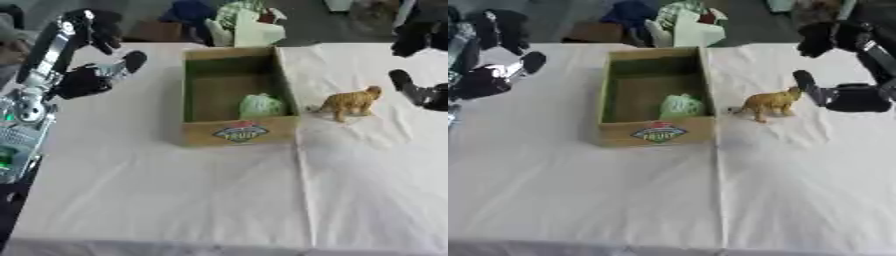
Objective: Pick up objects on the table and place them in the box.
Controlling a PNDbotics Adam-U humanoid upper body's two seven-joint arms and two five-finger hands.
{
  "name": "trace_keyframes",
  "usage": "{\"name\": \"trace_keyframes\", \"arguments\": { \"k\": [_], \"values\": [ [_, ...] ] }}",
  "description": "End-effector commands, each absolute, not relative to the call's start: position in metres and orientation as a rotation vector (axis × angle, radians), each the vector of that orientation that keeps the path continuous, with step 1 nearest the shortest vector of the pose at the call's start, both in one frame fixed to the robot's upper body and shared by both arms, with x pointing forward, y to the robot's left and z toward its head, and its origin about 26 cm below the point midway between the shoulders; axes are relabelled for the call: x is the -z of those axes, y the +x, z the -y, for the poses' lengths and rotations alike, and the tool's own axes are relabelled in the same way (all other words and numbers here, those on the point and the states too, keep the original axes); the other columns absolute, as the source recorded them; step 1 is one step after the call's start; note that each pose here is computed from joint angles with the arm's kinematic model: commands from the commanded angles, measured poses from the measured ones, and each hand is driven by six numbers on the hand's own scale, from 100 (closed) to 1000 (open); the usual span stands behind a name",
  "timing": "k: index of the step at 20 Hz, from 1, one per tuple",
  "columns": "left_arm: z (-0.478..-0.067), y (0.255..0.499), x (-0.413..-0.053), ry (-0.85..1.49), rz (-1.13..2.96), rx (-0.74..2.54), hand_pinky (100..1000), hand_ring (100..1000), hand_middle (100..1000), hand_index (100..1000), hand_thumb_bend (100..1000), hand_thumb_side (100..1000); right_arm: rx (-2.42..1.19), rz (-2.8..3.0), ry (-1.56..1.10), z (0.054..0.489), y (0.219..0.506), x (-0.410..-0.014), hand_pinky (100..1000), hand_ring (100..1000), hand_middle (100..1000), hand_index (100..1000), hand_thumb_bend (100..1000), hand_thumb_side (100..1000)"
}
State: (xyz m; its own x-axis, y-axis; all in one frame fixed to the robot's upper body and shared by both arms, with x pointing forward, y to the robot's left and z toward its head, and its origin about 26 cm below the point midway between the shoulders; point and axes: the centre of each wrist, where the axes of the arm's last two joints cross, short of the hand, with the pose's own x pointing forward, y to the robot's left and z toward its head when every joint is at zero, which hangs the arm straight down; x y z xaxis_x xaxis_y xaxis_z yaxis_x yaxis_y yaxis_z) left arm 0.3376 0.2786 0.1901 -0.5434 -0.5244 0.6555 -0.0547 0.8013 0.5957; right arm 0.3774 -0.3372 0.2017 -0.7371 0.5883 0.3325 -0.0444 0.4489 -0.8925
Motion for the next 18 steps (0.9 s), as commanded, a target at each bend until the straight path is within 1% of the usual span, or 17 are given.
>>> {"name": "trace_keyframes", "arguments": {
  "k": [1,4,6,12,18],
  "values": [
    [-0.285,0.327,-0.201,0.445,2.122,0.595,573,585,582,774,611,533,-1.414,2.018,-0.550,0.352,0.387,-0.211,678,703,682,870,259,176],
    [-0.288,0.321,-0.195,0.439,2.116,0.554,572,585,583,776,606,535,-1.507,1.940,-0.601,0.360,0.398,-0.206,721,758,744,892,370,248],
    [-0.290,0.317,-0.191,0.436,2.109,0.531,572,586,584,777,600,540,-1.570,1.872,-0.626,0.365,0.405,-0.202,745,783,770,898,431,261],
    [-0.293,0.312,-0.182,0.425,2.089,0.484,569,585,583,778,598,543,-1.678,1.720,-0.724,0.380,0.422,-0.186,760,805,798,903,442,304],
    [-0.293,0.311,-0.177,0.402,2.082,0.461,568,584,582,778,596,545,-1.702,1.614,-0.791,0.386,0.435,-0.161,759,801,787,901,443,314]
  ]
}}
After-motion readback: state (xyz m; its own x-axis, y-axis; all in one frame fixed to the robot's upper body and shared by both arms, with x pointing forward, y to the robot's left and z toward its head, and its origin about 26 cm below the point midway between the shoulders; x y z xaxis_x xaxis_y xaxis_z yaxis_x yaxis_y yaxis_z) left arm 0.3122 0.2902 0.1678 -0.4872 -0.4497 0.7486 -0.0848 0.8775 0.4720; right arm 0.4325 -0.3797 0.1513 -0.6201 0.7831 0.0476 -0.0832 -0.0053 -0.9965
